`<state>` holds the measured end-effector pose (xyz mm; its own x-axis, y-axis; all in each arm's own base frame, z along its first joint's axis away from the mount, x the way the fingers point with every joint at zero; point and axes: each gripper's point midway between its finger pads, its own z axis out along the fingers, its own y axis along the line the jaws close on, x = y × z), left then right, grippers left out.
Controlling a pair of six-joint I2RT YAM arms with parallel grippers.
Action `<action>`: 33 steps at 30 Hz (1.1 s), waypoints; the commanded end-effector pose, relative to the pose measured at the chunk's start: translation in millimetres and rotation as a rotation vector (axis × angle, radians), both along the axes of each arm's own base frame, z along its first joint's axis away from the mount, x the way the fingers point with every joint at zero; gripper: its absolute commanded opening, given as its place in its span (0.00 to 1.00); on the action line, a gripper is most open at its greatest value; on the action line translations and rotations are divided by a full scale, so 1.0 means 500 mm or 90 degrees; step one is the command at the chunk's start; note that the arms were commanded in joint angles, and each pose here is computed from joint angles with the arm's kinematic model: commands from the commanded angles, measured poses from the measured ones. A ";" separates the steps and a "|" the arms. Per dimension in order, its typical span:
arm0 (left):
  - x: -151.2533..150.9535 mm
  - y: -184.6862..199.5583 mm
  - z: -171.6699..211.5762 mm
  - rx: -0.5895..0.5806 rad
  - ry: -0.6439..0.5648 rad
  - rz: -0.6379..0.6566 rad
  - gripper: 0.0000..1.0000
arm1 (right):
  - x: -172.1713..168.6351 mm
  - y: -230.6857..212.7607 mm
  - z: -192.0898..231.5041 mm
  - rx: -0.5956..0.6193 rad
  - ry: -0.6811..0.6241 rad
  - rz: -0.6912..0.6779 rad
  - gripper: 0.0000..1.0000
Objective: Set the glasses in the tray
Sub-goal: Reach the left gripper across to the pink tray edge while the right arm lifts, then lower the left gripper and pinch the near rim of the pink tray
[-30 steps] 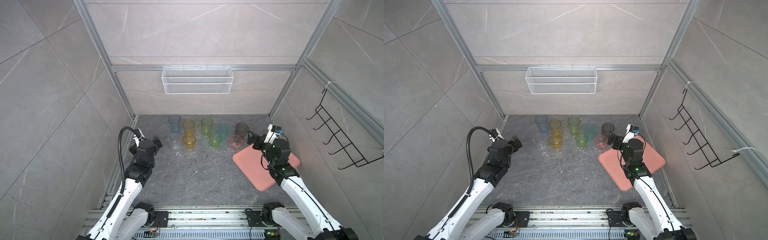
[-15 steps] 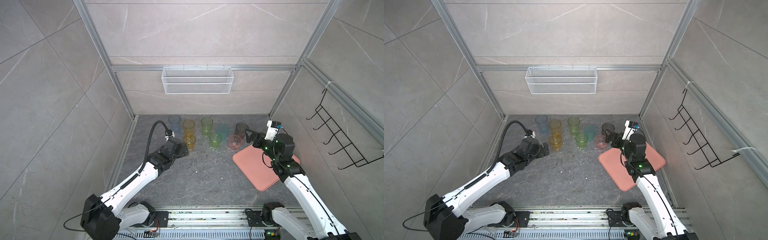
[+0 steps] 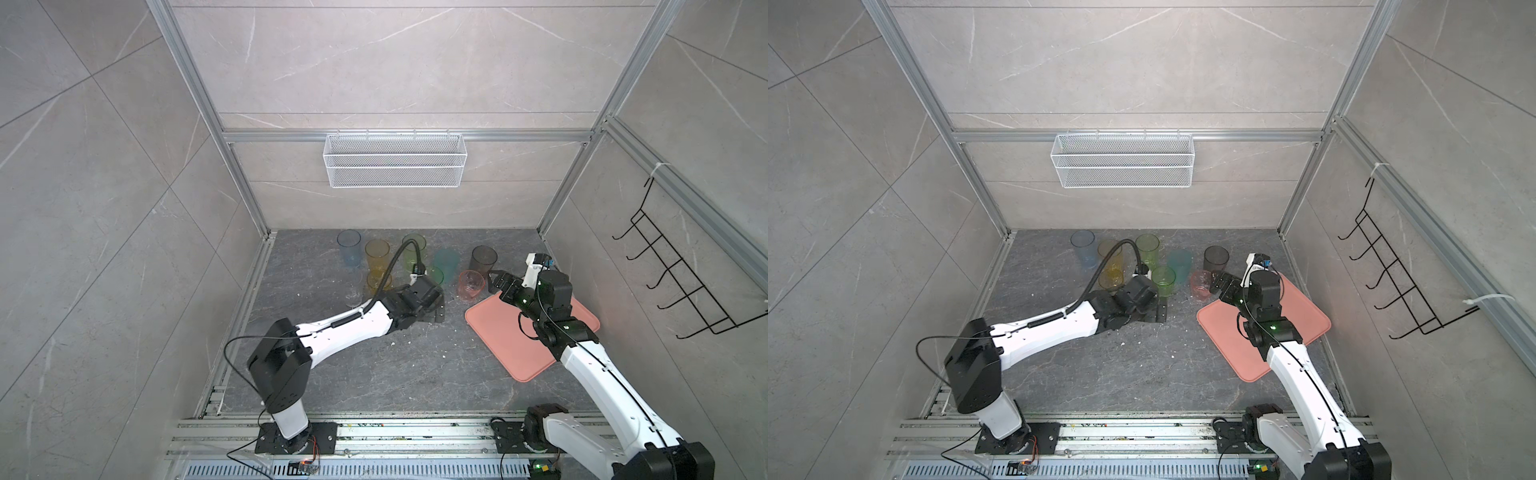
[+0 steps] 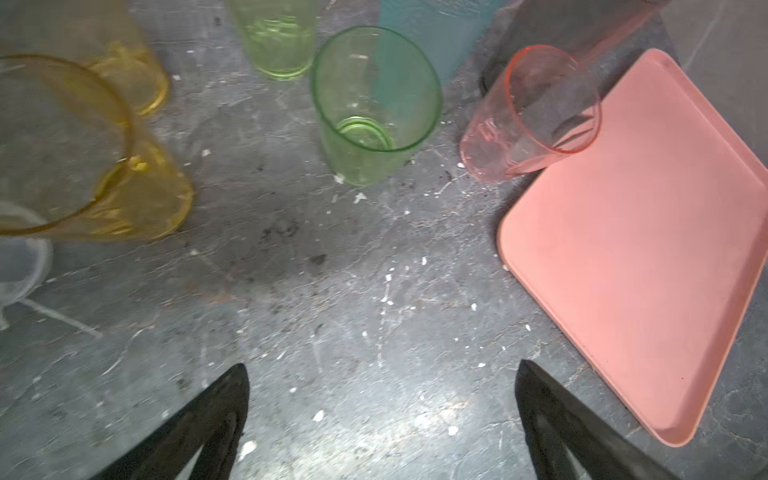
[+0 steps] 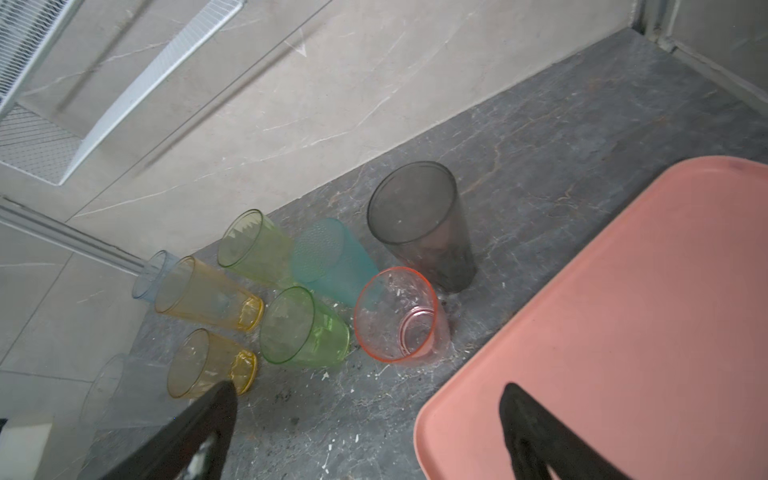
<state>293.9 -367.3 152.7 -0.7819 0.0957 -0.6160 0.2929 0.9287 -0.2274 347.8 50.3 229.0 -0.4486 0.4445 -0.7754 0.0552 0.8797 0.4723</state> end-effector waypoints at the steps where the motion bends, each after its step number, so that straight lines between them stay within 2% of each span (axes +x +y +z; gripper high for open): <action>1: -0.009 -0.060 0.006 -0.007 0.012 -0.021 1.00 | -0.007 -0.043 -0.027 -0.025 0.035 -0.076 1.00; 8: -0.029 -0.170 -0.025 0.026 0.014 -0.072 1.00 | -0.016 -0.095 -0.050 -0.047 0.075 -0.173 0.99; 14: -0.052 -0.228 -0.059 0.023 0.035 -0.101 1.00 | -0.028 -0.117 -0.053 -0.052 0.078 -0.214 1.00; 21: -0.081 -0.278 -0.107 0.030 0.058 -0.125 1.00 | -0.030 -0.121 -0.059 -0.049 0.084 -0.225 1.00; 32: -0.114 -0.322 -0.159 0.033 0.097 -0.151 0.92 | -0.024 -0.114 -0.064 -0.044 0.089 -0.213 1.00; 33: -0.117 -0.324 -0.192 0.048 0.108 -0.151 0.91 | -0.023 -0.113 -0.064 -0.044 0.089 -0.211 1.00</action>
<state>241.4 -518.3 60.3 -0.8142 0.3267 -0.4799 0.4668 0.8599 -0.2066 336.4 -5.3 199.9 -0.3857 0.5224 -0.7605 0.3894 0.8394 0.3791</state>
